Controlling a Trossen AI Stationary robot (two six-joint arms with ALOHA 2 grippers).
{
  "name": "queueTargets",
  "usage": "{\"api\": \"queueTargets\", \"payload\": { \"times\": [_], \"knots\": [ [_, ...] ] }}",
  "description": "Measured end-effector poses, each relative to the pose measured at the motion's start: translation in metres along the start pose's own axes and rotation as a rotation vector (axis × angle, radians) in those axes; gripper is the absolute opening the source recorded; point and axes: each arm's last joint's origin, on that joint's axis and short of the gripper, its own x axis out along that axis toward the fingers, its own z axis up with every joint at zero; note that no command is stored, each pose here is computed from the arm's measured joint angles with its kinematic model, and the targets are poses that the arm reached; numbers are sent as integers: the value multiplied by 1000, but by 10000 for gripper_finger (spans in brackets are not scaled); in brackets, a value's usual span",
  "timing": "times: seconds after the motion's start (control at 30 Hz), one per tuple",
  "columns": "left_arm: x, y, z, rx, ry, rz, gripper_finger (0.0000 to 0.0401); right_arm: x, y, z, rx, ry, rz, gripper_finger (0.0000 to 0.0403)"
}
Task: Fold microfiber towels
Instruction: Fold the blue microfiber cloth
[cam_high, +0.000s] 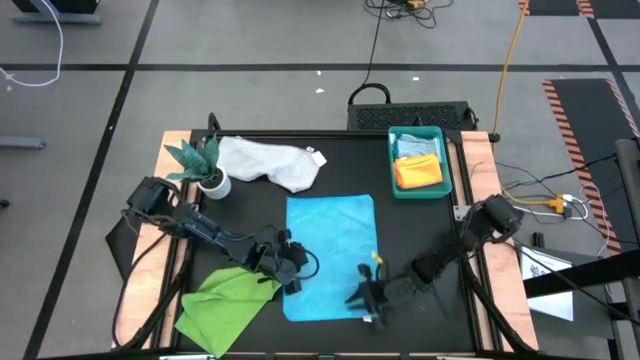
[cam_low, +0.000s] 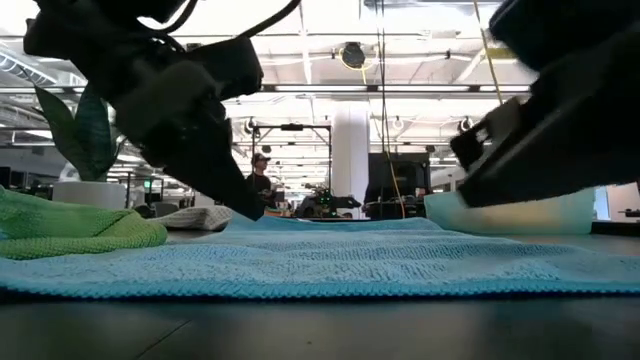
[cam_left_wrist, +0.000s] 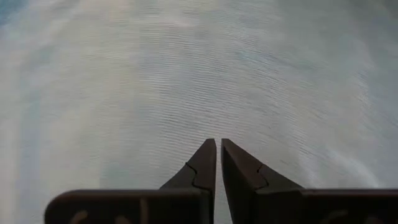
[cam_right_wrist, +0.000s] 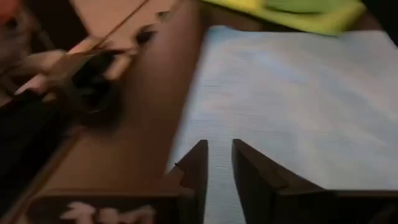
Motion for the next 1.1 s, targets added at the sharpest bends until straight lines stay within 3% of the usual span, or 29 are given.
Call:
{"api": "queueTargets", "payload": {
  "times": [0.17,0.3,0.47,0.6,0.8,0.93,1.1],
  "knots": [
    [-17,-39,-5,227,-96,-171,26,-9,27,11,-137,87,24,113],
    [-36,-71,-14,396,-201,-321,26,-28,35,28,-138,96,-19,127],
    [-59,-101,-28,437,-268,-480,26,-44,38,42,-116,57,-81,129],
    [-65,-108,-42,524,-232,-482,45,-44,38,41,-134,61,-85,129],
    [-59,-105,-58,649,-157,-371,124,-39,31,34,-145,72,-113,129],
    [-47,-102,-61,611,-126,-350,154,-40,25,25,-148,97,-119,129],
    [-39,-97,-61,573,-102,-320,150,-41,23,23,-149,95,-147,119]
  ]
}}
